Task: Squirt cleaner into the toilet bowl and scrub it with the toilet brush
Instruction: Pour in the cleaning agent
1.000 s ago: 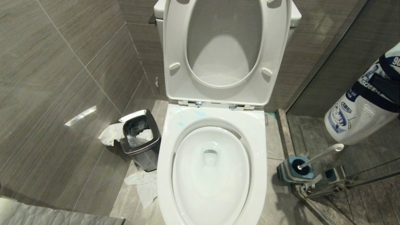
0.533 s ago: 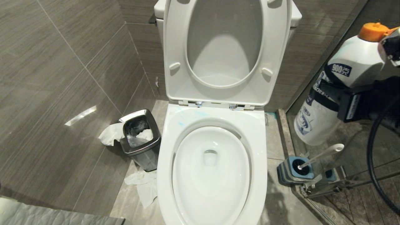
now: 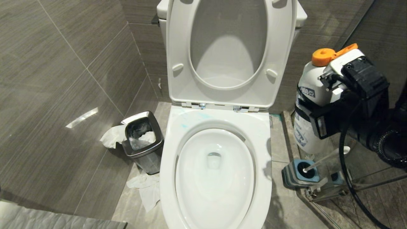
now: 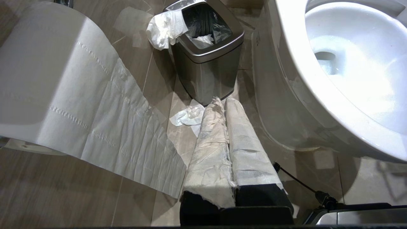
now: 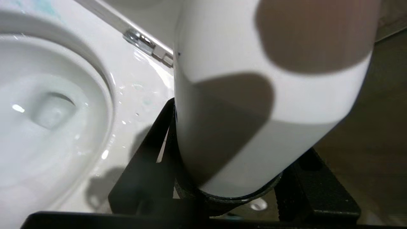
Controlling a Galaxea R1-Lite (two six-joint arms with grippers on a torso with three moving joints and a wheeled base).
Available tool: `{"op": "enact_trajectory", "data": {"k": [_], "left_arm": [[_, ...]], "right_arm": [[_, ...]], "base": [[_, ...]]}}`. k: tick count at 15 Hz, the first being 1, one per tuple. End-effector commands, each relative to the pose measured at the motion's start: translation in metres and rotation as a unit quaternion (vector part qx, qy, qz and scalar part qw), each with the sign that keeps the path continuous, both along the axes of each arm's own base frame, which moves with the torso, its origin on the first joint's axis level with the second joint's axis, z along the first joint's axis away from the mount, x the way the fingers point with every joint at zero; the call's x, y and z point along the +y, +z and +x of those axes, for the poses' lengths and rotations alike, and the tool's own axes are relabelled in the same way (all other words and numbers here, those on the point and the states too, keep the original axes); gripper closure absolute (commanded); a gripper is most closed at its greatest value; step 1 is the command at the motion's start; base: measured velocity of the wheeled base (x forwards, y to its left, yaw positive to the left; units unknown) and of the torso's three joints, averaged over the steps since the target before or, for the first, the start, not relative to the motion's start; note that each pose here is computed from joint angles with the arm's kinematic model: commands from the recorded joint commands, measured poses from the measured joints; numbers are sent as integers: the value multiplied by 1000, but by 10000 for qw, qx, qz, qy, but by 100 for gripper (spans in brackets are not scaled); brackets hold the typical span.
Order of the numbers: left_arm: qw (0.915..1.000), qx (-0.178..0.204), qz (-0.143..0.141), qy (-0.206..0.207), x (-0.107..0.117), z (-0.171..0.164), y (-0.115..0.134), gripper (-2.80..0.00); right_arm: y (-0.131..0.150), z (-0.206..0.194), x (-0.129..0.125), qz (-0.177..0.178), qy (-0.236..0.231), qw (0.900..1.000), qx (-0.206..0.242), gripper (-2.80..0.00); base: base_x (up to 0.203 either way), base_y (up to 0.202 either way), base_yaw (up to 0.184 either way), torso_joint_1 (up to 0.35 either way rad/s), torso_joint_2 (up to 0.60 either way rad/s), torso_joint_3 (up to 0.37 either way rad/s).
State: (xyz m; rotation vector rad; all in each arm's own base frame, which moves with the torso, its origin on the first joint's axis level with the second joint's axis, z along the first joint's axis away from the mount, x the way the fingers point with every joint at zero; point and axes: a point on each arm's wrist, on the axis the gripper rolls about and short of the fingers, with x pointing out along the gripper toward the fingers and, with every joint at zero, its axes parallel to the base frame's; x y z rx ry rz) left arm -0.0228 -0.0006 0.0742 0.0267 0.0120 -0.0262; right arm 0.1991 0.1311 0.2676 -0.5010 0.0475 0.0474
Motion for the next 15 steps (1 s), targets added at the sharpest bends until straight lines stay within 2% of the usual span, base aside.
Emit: {"op": "enact_trajectory", "data": {"k": [1,4,8,11,15], "left_arm": [[10000,15,-4,0,0,0,0,0],[10000,15,-12,0,0,0,0,0],[10000,19,-5,0,0,0,-1,0],[10000,15,-5,0,0,0,0,0],[10000,15,-7,0,0,0,0,0]], "right_arm": [[-6,9,12,-500,-8,9987,88,0],[-4,15,31,-1042,-192,9944,68,0],[-8,14,61,-1790,-107,9838,86,0],[-8,12,68,-2712,-73,9625,58,0],[-8,14,71,-3691,-144,9292,78,0]], "base": [[0,0,0,0,0,0],[0,0,0,0,0,0],[0,0,0,0,0,0],[0,0,0,0,0,0],[0,0,0,0,0,0]]}}
